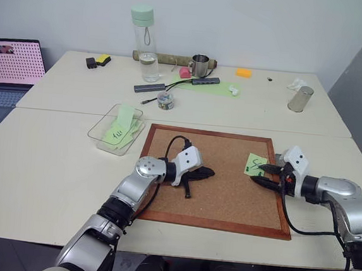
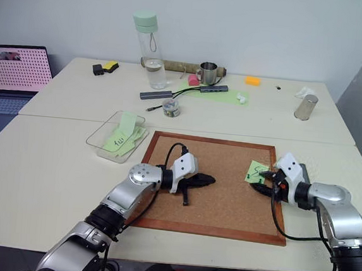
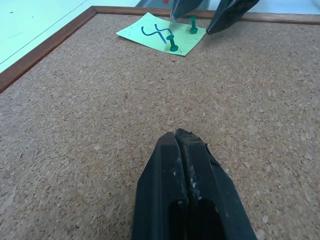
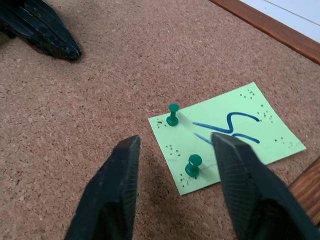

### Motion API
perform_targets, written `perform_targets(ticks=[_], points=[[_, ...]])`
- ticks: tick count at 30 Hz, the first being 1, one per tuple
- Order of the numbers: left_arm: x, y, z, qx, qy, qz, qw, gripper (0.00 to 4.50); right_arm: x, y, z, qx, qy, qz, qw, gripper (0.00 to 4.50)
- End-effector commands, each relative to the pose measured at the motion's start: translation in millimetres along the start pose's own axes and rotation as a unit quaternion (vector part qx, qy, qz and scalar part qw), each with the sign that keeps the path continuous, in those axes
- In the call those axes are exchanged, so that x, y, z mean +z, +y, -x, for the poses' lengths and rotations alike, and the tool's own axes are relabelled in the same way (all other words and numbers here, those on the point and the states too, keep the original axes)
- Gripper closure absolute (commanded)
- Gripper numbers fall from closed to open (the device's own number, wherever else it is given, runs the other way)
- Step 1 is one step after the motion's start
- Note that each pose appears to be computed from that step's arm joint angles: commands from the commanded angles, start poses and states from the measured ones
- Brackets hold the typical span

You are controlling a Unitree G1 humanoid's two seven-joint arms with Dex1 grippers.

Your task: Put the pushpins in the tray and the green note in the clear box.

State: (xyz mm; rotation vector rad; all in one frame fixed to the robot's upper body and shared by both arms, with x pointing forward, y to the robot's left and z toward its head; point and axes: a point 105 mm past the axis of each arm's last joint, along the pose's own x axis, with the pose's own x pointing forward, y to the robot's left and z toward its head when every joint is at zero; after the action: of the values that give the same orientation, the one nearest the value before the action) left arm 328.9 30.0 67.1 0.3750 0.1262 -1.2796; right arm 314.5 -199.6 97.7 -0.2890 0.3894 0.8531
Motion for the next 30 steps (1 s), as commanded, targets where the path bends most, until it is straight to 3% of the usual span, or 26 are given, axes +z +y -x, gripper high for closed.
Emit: perform_targets(ticks=[1, 8, 16, 30], points=[[-31.3, -11.7, 2.5, -0.012, 0.054, 0.028, 0.998, 4.50, 8.4, -2.8, 3.2, -0.002, -0.016, 0.012, 1.000, 3.00], [-31.3, -13.0, 1.9, -0.015, 0.054, 0.027, 0.998, 4.50, 5.8, -2.0, 3.3, -0.003, -0.016, 0.008, 1.000, 4.44], [-32.5, -13.8, 2.2, -0.015, 0.056, 0.029, 0.998, 4.50, 17.7, -1.9, 6.8, -0.002, -0.037, 0.014, 0.999, 4.44], [-34.0, -16.2, 1.3, -0.020, 0.059, 0.028, 0.998, 4.50, 42.7, -3.0, 22.8, 0.012, -0.096, -0.088, 0.991, 4.44]])
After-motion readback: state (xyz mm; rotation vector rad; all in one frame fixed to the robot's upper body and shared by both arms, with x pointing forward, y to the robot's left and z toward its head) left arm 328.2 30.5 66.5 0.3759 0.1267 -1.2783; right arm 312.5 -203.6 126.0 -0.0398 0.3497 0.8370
